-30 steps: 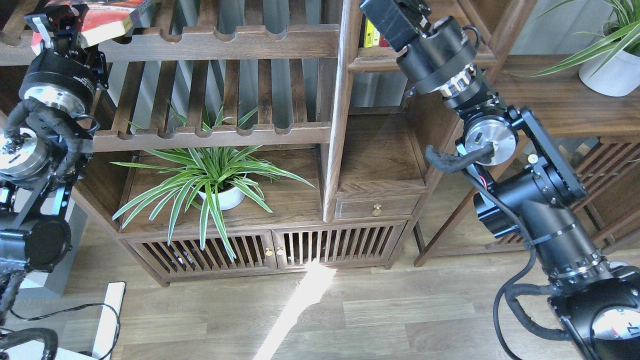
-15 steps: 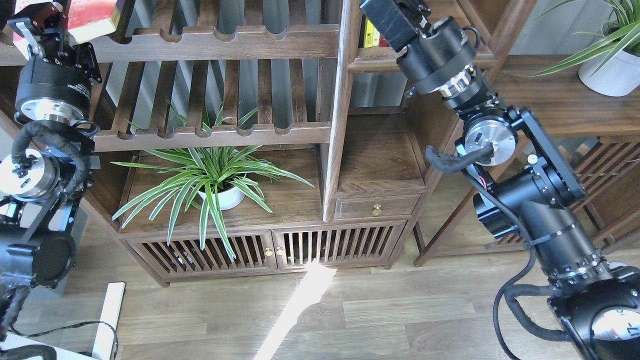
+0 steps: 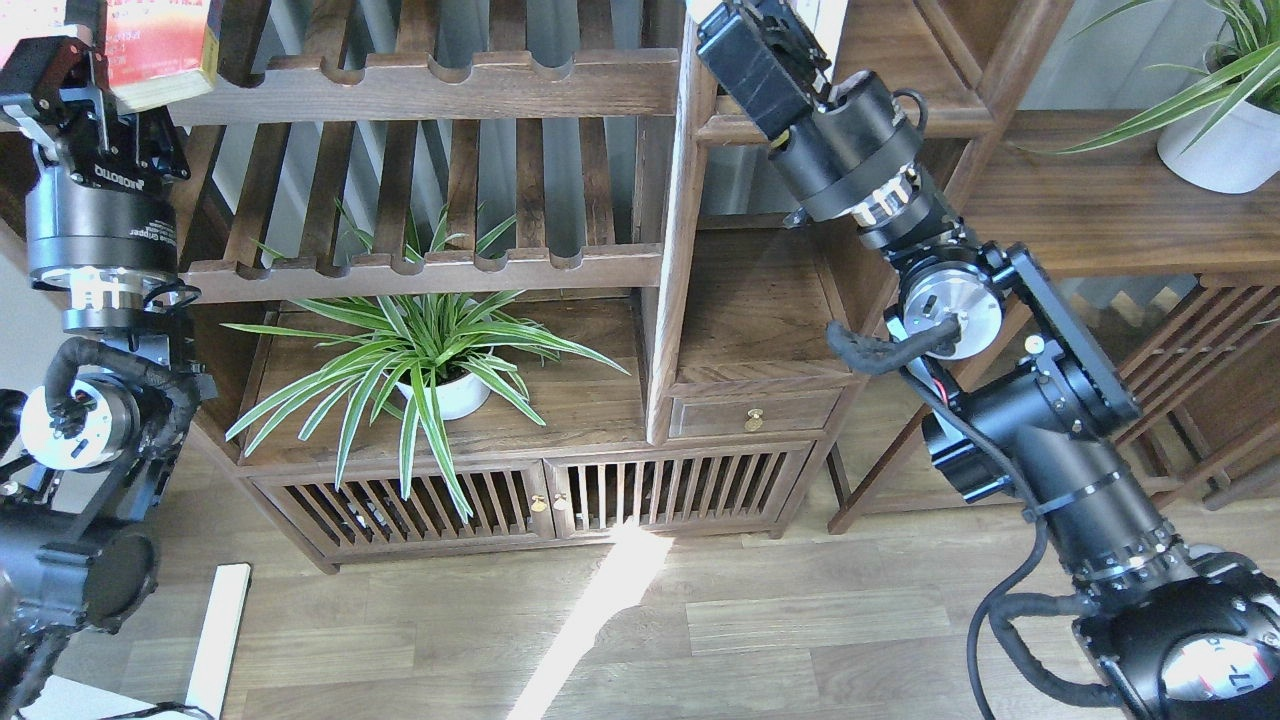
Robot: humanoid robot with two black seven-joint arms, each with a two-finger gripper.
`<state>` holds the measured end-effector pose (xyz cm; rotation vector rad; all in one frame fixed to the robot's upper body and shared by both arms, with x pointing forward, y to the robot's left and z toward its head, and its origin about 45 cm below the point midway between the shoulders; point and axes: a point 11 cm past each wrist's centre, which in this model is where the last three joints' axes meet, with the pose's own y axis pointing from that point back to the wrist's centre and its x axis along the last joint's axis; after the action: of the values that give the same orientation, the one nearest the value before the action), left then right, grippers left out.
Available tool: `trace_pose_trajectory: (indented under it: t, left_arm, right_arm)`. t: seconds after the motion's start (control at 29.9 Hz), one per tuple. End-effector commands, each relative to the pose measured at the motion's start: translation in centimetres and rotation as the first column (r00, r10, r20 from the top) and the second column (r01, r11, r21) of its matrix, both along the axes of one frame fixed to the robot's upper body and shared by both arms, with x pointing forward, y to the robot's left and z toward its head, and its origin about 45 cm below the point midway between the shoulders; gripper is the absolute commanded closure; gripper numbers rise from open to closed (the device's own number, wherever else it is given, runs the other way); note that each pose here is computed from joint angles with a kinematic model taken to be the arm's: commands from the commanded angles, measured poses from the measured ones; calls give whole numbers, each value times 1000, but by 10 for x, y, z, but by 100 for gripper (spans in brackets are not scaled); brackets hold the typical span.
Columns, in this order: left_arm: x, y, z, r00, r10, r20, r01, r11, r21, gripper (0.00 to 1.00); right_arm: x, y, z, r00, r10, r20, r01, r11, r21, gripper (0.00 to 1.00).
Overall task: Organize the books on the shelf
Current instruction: 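Pull the book off the shelf with the left gripper, tilting it down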
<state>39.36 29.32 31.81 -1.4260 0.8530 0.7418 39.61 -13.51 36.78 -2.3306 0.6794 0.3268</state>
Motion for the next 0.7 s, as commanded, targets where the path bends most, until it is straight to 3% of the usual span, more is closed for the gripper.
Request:
trace_pose_trajectory:
  t: [0.0,0.67]
  left_arm:
    - [-1,-8,-11,999,-24,-28,25,999,23,100]
    - [-7,-33,-32,990,-116,-80,123,988,90,99]
  right_arm:
    - [-1,4,-2,1000,9,-10,-8,1000,11,0]
    - [-14,43,-11,994,101,-39,-100,994,34,0]
